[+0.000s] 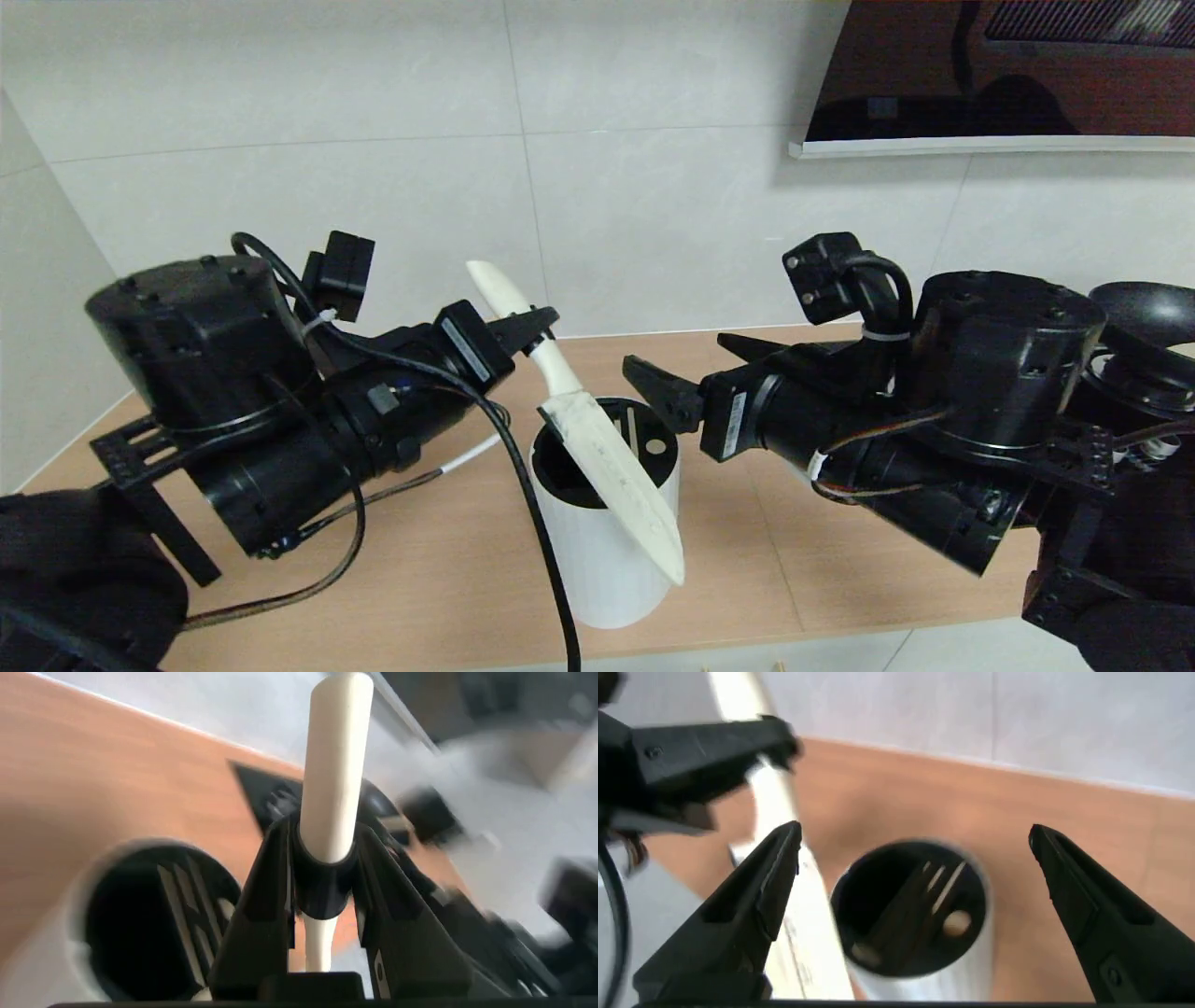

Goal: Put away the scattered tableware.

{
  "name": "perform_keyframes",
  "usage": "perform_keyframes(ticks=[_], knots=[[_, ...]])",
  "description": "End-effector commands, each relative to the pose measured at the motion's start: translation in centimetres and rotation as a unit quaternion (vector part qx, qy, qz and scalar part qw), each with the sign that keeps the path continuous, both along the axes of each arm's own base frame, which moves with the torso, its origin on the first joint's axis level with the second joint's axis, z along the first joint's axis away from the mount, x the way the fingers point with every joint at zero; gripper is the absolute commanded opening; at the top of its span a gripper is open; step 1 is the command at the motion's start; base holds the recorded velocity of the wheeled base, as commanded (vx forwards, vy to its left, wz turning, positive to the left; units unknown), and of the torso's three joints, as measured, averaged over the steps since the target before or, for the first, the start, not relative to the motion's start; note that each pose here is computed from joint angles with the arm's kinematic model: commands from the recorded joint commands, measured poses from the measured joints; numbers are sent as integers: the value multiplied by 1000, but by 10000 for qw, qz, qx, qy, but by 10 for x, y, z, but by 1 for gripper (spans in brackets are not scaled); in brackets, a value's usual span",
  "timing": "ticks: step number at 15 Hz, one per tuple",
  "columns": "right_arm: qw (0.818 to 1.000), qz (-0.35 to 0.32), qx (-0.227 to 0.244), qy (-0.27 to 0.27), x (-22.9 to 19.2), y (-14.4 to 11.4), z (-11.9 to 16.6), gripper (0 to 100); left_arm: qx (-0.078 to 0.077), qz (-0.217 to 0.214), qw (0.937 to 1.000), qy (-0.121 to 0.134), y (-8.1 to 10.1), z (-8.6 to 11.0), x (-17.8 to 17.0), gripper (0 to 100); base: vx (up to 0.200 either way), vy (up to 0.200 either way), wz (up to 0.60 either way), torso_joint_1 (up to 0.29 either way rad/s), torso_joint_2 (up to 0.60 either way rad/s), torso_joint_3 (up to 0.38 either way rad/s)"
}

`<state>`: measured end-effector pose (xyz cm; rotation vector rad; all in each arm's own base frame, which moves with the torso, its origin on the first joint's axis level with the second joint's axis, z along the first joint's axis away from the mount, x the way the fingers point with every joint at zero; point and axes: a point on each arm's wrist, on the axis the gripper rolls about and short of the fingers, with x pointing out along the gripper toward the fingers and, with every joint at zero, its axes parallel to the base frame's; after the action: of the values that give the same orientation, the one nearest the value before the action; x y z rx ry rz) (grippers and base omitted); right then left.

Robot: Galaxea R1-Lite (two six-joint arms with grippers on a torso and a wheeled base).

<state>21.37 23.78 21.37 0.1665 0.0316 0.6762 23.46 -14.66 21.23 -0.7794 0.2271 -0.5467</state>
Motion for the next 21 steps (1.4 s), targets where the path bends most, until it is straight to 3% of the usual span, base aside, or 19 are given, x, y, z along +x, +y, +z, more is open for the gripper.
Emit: perform_keyframes(ticks=[1,4,6,9,10,11,12,13,15,16,17,18,19,21], knots=[[9998,-113,97,-130,2,-8,10,100,-137,598,9977,-277,9,41,-4,0,0,0,0,0,0,0],[9998,-159,68,-105,5,-10,9,100,29,982,9950,-197,14,59,-9,0,0,0,0,0,0,0],[9998,-159,62,-100,5,-10,8,100,505,1367,9887,-363,16,64,-11,0,0,0,0,0,0,0],[9998,-167,56,-105,5,-11,9,100,1335,1798,9716,-757,0,71,-18,0,0,0,0,0,0,0],[9998,-167,56,-105,5,-11,9,100,1356,1798,9713,-765,-1,71,-19,0,0,0,0,0,0,0],[9998,-167,62,-110,4,-11,9,100,1803,2034,9587,-840,-14,67,-24,0,0,0,0,0,0,0],[9998,-167,62,-110,4,-11,9,100,1966,2167,9527,-823,-19,63,-24,0,0,0,0,0,0,0],[9998,-166,50,-100,5,-10,8,100,2016,2251,9495,-845,-24,60,-25,0,0,0,0,0,0,0],[9998,-168,-32,-106,5,-10,5,100,2191,2315,9404,-1189,-29,53,-27,0,0,0,0,0,0,0],[9998,-176,-50,-100,5,-10,4,100,2208,2316,9394,-1228,-30,52,-27,0,0,0,0,0,0,0],[9998,-168,-55,-95,6,-9,4,100,2321,2429,9299,-1497,-37,42,-24,0,0,0,0,0,0,0],[9998,-168,-61,-90,6,-9,3,100,2359,2501,9261,-1552,-39,40,-22,0,0,0,0,0,0,0],[9998,-184,-56,-95,7,-10,4,100,2463,2627,9174,-1695,-43,34,-18,0,0,0,0,0,0,0],[9997,-214,-84,-69,9,-10,1,100,2437,2625,9163,-1794,-48,30,-17,0,0,0,0,0,0,0]])
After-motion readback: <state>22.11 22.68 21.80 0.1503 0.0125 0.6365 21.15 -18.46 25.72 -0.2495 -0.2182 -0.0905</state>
